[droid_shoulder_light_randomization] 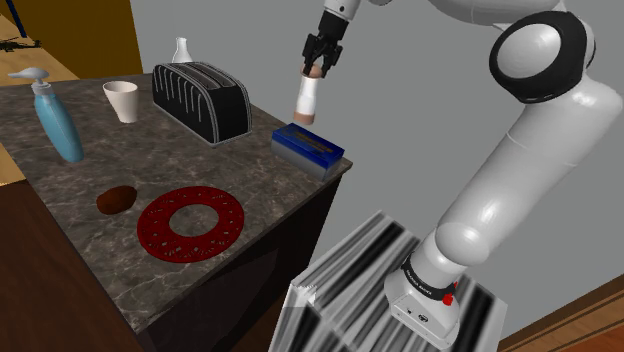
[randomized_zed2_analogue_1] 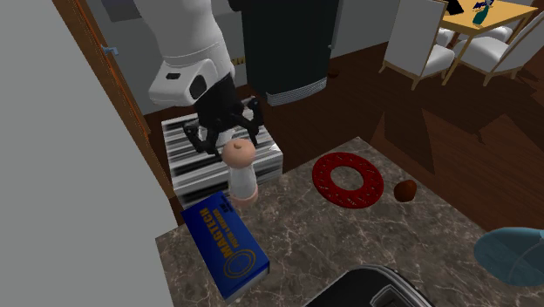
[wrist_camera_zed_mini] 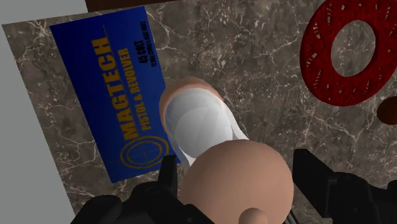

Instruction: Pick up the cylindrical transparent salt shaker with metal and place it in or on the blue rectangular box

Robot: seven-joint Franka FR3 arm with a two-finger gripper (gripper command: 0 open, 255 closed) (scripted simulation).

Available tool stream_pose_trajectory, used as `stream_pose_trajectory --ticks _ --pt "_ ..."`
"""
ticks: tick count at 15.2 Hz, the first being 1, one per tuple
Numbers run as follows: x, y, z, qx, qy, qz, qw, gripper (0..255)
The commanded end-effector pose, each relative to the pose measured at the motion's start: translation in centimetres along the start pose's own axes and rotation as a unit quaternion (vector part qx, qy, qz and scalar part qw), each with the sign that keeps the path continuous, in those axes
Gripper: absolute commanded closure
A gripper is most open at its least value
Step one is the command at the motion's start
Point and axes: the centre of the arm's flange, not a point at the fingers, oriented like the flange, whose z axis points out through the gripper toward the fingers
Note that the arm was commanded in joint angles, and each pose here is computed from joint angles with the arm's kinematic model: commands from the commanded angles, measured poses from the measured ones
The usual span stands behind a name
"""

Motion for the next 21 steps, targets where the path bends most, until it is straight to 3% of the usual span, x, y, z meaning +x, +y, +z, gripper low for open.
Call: stream_pose_trajectory --ticks 1,6,21 --pt "0.2 2.4 -1.3 0.0 0.0 -0.001 1.0 255" --pt "1.1 7.6 -4.6 0.0 0.0 -0.001 1.0 255" --pt "0.5 9.0 3.1 0.0 0.0 -0.001 1.0 255"
